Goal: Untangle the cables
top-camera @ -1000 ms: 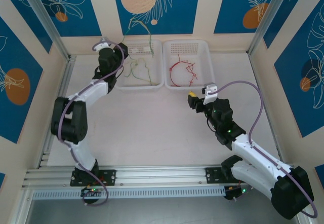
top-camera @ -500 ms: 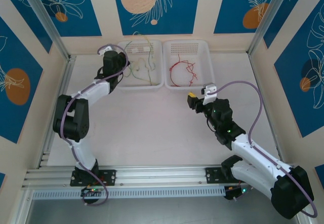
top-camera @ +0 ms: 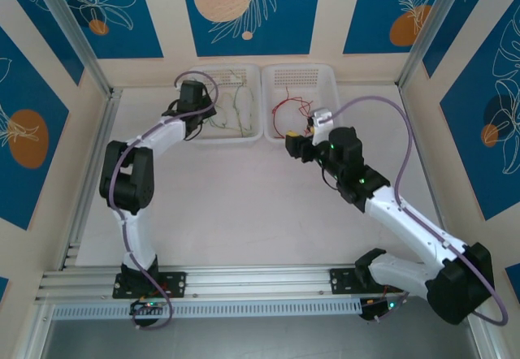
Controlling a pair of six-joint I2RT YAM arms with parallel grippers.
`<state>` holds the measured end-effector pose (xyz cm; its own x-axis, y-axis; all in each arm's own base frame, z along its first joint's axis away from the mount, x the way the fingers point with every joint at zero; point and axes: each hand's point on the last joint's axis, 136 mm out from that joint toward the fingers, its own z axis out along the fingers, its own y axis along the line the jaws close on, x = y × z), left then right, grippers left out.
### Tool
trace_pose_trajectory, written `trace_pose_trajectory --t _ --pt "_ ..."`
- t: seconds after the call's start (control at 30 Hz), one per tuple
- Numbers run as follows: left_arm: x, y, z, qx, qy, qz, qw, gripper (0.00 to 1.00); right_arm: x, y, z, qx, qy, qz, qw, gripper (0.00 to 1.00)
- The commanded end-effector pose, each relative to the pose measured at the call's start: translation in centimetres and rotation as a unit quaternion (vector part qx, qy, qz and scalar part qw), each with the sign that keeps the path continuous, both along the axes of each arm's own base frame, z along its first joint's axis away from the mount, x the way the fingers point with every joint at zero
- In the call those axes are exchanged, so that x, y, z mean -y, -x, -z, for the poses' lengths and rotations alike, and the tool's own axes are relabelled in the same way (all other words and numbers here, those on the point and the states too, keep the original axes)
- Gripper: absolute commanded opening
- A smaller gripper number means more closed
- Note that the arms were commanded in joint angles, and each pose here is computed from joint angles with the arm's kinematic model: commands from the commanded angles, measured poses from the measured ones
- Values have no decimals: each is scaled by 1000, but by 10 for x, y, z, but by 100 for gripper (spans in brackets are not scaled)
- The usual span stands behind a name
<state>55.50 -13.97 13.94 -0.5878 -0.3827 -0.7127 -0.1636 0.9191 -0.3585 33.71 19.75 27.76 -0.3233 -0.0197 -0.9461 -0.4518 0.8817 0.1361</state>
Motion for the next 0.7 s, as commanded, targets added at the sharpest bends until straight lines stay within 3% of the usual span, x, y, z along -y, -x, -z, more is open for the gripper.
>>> trace_pose_trajectory --t 0.0,0.27,0.4,0.53,0.67 --pt "1 10 24 -63 -39 8 997 0 -25 -3 3 -61 8 -31 998 66" --pt "-9 11 44 -133 -107 -10 985 0 -60 -13 -14 -57 29 -40 997 66" --pt "-17 12 34 -131 -143 -25 981 0 -63 -11 -21 -46 29 -42 998 66" --pt "-9 10 12 -108 -154 -6 982 30 -62 -10 -24 -45 31 -38 998 66" --pt "-2 11 -15 -82 -160 7 984 40 -61 -7 -30 -37 32 -37 998 66"
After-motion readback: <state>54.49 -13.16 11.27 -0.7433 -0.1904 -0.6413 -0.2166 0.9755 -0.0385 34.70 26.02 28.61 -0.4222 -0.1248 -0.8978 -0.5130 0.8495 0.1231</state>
